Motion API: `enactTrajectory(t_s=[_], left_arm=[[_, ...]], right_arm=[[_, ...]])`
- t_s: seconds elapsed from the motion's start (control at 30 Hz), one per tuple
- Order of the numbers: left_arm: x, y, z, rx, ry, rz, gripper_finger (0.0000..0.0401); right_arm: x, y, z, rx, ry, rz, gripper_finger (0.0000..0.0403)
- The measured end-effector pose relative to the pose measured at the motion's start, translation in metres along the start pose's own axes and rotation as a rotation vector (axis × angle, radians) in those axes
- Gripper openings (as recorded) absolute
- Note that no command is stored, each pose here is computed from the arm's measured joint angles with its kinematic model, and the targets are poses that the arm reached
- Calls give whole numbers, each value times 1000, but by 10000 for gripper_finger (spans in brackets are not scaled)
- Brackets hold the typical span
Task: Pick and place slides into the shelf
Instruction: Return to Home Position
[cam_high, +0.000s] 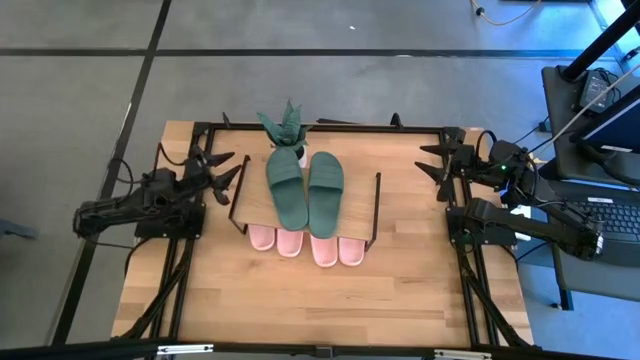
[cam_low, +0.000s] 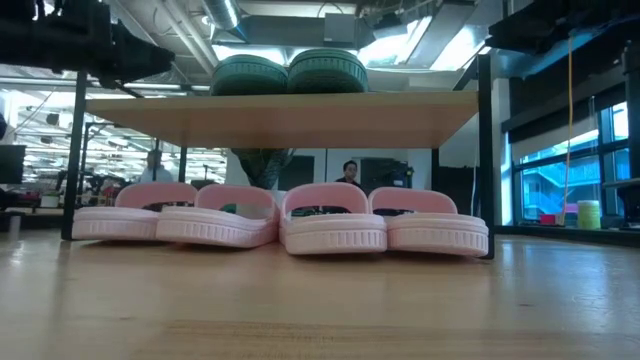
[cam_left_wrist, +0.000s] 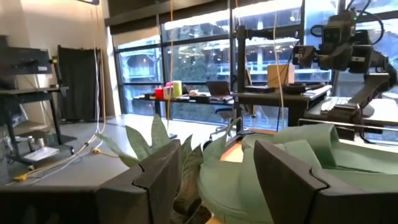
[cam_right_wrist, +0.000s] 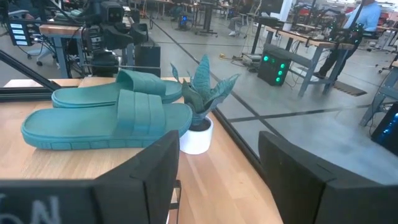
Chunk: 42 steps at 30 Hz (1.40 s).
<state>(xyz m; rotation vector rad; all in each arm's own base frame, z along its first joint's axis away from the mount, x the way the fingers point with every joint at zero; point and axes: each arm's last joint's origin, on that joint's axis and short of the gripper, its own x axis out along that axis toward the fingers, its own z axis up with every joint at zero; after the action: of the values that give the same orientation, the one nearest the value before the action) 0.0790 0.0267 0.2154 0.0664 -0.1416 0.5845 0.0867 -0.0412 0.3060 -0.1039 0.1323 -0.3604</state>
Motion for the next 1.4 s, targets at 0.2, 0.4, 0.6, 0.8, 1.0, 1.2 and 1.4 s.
enactTrajectory(t_s=[0.2, 0.4, 0.6, 0.8, 1.0, 1.2, 1.4], left_arm=[[1, 0, -7, -10, 15, 12, 196], [4, -1, -18, -27, -21, 18, 196], [5, 1, -23, -20, -18, 48, 196], [6, 2, -23, -21, -23, 11, 196], [8, 6, -33, -27, 8, 54, 196], [9, 10, -39, -52, 25, 82, 196], [9, 13, -40, -46, 26, 95, 196]], right_arm=[[0, 0, 0, -3, 0, 0, 220], [0, 0, 0, -20, 0, 0, 220], [0, 0, 0, -16, 4, 1, 220], [0, 0, -3, -13, 33, 6, 220], [0, 0, -3, -13, 33, 6, 220], [0, 0, -3, -13, 33, 6, 220], [0, 0, -3, -13, 33, 6, 220]])
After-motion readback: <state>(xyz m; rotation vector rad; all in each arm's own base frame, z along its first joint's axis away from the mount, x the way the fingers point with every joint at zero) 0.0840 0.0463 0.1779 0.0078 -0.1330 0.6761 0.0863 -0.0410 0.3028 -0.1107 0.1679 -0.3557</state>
